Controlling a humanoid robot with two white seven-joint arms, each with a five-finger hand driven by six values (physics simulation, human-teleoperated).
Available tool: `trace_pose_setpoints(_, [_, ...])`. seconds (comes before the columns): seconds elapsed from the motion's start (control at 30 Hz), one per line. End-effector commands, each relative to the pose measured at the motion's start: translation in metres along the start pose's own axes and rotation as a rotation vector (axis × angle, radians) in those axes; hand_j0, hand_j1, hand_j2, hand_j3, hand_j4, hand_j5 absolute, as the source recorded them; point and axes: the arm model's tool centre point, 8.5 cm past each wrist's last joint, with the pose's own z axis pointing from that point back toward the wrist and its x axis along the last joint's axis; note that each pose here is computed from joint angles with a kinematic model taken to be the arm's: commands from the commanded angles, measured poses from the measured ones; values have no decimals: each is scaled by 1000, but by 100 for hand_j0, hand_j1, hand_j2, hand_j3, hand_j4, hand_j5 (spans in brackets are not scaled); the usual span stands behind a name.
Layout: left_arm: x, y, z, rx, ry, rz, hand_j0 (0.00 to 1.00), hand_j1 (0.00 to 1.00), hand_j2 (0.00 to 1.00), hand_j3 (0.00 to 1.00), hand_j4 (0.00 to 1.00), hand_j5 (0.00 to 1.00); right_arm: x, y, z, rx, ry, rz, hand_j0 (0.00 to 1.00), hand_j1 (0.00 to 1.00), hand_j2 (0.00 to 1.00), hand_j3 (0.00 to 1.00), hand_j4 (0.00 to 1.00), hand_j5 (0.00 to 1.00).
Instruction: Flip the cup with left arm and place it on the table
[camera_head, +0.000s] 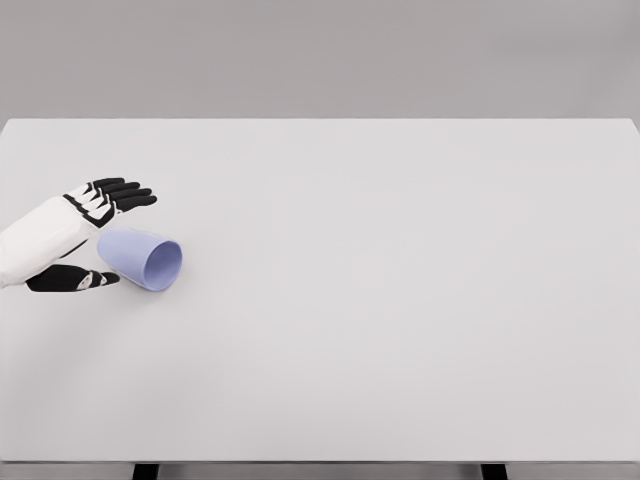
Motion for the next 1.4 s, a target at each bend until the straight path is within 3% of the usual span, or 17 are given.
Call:
trace_pose_setpoints(0.0, [0, 1, 0, 6, 1, 3, 100, 100, 100, 100, 100, 100, 1, 0, 0, 0, -7, -9, 100, 100, 100, 100, 100, 100])
trace_pose_setpoints(0.27, [-3, 5, 1, -11, 8, -29, 100, 100, 100, 100, 100, 100, -3, 0, 0, -1, 7, 0, 100, 100, 100, 100, 100, 100])
trace_pose_setpoints(0.37, [-6, 11, 6, -61, 18, -79, 100, 100, 100, 100, 100, 100, -2, 0, 0, 0, 7, -1, 100, 100, 100, 100, 100, 100])
trace_pose_setpoints(0.43, [-7, 14, 6, -57, 18, -83, 100, 100, 100, 100, 100, 100, -2, 0, 0, -1, 6, -2, 100, 100, 100, 100, 100, 100])
trace_pose_setpoints(0.5, [-12, 22, 8, -27, 30, -78, 100, 100, 100, 100, 100, 100, -2, 0, 0, 0, 7, -1, 100, 100, 100, 100, 100, 100])
trace_pose_setpoints(0.57, [-14, 36, 14, -49, 27, -69, 100, 100, 100, 100, 100, 100, -2, 0, 0, -1, 7, -3, 100, 100, 100, 100, 100, 100])
trace_pose_setpoints(0.6, [-16, 46, 18, -106, 24, -47, 100, 100, 100, 100, 100, 100, -2, 0, 0, -1, 6, -2, 100, 100, 100, 100, 100, 100])
trace_pose_setpoints(0.7, [-10, 54, 26, -334, -44, 119, 100, 100, 100, 100, 100, 100, -2, 0, 0, -1, 7, -3, 100, 100, 100, 100, 100, 100])
trace_pose_setpoints(0.77, [-7, 70, 18, -279, -77, 126, 100, 100, 100, 100, 100, 100, -2, 0, 0, 0, 6, -1, 100, 100, 100, 100, 100, 100])
trace_pose_setpoints(0.87, [-5, 73, 16, -275, -83, 119, 100, 100, 100, 100, 100, 100, -2, 0, 0, -1, 7, -3, 100, 100, 100, 100, 100, 100])
trace_pose_setpoints(0.97, [-11, 68, 14, -323, -44, 23, 100, 100, 100, 100, 100, 100, -2, 0, 0, -1, 6, -2, 100, 100, 100, 100, 100, 100])
trace_pose_setpoints(1.07, [-13, 62, 11, -320, -42, 24, 100, 100, 100, 100, 100, 100, -2, 0, 0, -1, 7, -3, 100, 100, 100, 100, 100, 100])
trace_pose_setpoints(1.17, [-27, 58, 8, -327, 125, 118, 100, 100, 100, 100, 100, 100, -2, 0, 0, -1, 7, -3, 100, 100, 100, 100, 100, 100])
trace_pose_setpoints(1.27, [-32, 52, 0, -295, 176, 182, 100, 100, 100, 100, 100, 100, -2, 0, 0, -1, 7, -3, 100, 100, 100, 100, 100, 100])
trace_pose_setpoints(1.37, [-37, 39, -6, -310, 251, 250, 100, 100, 100, 100, 100, 100, -2, 0, 0, -1, 7, -3, 100, 100, 100, 100, 100, 100])
